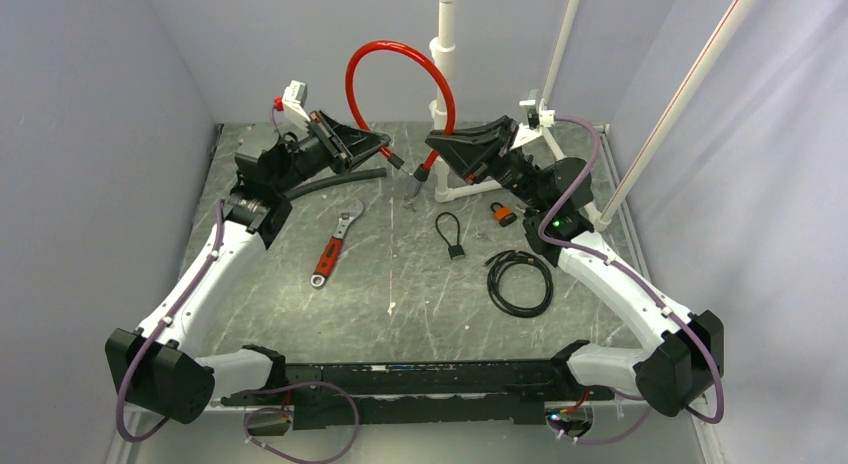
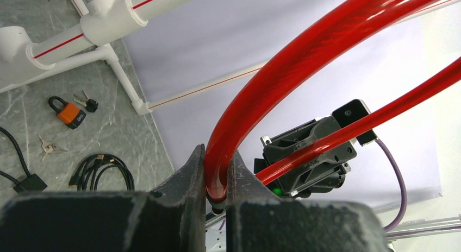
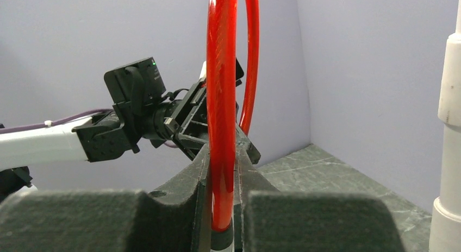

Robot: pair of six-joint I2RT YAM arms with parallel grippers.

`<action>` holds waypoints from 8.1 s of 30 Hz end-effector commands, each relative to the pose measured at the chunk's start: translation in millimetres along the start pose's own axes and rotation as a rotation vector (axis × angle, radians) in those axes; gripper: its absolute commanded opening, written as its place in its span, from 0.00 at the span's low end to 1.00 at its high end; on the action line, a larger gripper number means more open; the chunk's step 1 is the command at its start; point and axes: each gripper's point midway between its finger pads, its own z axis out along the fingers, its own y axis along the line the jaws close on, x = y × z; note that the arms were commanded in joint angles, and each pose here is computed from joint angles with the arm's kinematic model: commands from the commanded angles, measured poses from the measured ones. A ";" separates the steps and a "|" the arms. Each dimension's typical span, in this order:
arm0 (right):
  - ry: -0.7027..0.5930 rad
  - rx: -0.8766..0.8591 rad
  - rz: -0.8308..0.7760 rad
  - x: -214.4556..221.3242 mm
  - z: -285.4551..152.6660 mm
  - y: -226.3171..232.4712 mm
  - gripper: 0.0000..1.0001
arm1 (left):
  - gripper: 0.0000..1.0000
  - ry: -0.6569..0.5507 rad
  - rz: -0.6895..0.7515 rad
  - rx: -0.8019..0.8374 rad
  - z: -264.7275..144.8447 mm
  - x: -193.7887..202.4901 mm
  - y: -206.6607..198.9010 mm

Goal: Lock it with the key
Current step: Lock the lock.

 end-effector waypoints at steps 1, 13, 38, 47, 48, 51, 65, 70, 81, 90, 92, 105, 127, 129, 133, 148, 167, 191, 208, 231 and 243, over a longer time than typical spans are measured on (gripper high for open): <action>-0.132 -0.081 -0.073 -48.2 7.0 27.7 0.00 | 0.00 -0.014 0.014 0.048 -4.6 0.1 -16.2; -0.138 -0.036 -0.097 -45.4 8.3 16.0 0.00 | 0.00 -0.004 0.012 0.059 -8.8 3.6 -22.1; -0.138 0.350 0.287 -10.4 4.8 -46.4 0.00 | 0.00 -0.219 0.263 -0.023 -9.0 -8.3 -4.5; -0.164 0.412 0.306 -3.7 3.2 -50.6 0.00 | 0.00 -0.234 0.108 -0.148 1.6 -4.0 24.4; -0.179 0.448 0.310 -4.0 0.8 -56.7 0.00 | 0.00 -0.255 0.062 -0.208 1.1 -6.6 36.6; -0.203 0.517 0.322 -2.4 -5.5 -68.7 0.00 | 0.00 -0.282 -0.018 -0.296 1.0 -10.9 52.4; -0.239 0.597 0.305 10.6 -8.6 -90.5 0.00 | 0.00 -0.257 -0.293 -0.479 8.3 9.4 86.1; -0.228 0.624 0.244 17.3 -3.8 -93.5 0.00 | 0.00 -0.254 -0.402 -0.548 5.8 18.0 100.8; -0.223 0.497 0.233 25.5 13.8 -80.6 0.00 | 0.02 -0.166 -0.242 -0.385 13.2 33.7 96.5; -0.162 0.359 0.290 25.9 12.7 -57.2 0.00 | 0.08 -0.038 0.293 0.037 4.5 39.8 38.3; -0.157 0.345 0.302 25.7 12.1 -53.4 0.00 | 0.10 -0.041 0.317 0.060 3.2 39.6 34.0; -0.134 0.248 0.302 15.7 7.8 -37.7 0.00 | 0.27 0.106 0.550 0.299 -8.3 62.1 -1.9; -0.022 0.111 0.415 36.2 19.9 -15.1 0.00 | 0.45 0.381 0.521 0.306 8.6 86.3 11.2; -0.024 0.099 0.411 34.8 21.4 -13.2 0.00 | 0.46 0.399 0.507 0.283 10.5 88.6 15.9; -0.019 0.075 0.412 34.7 24.0 -7.8 0.00 | 0.46 0.395 0.485 0.222 16.0 88.6 26.8; -0.002 0.043 0.388 35.4 22.7 1.9 0.00 | 0.54 0.329 0.535 0.064 23.1 75.3 51.5; 0.092 -0.058 0.397 45.6 35.0 18.4 0.00 | 0.42 0.441 0.567 0.172 26.3 107.6 48.4; 0.188 -0.042 0.384 56.4 25.0 5.3 0.81 | 0.00 0.156 0.476 0.138 15.5 59.1 36.6; 0.389 -0.081 0.440 114.9 8.0 -2.3 0.80 | 0.00 -0.214 0.259 0.095 -24.7 -50.5 28.3; 0.461 -0.247 0.581 159.6 61.9 0.6 0.71 | 0.00 -0.285 0.155 0.071 -27.1 -93.9 35.5; 0.494 -0.283 0.589 164.3 63.2 -0.5 0.53 | 0.00 -0.268 0.128 0.055 -26.1 -88.9 48.0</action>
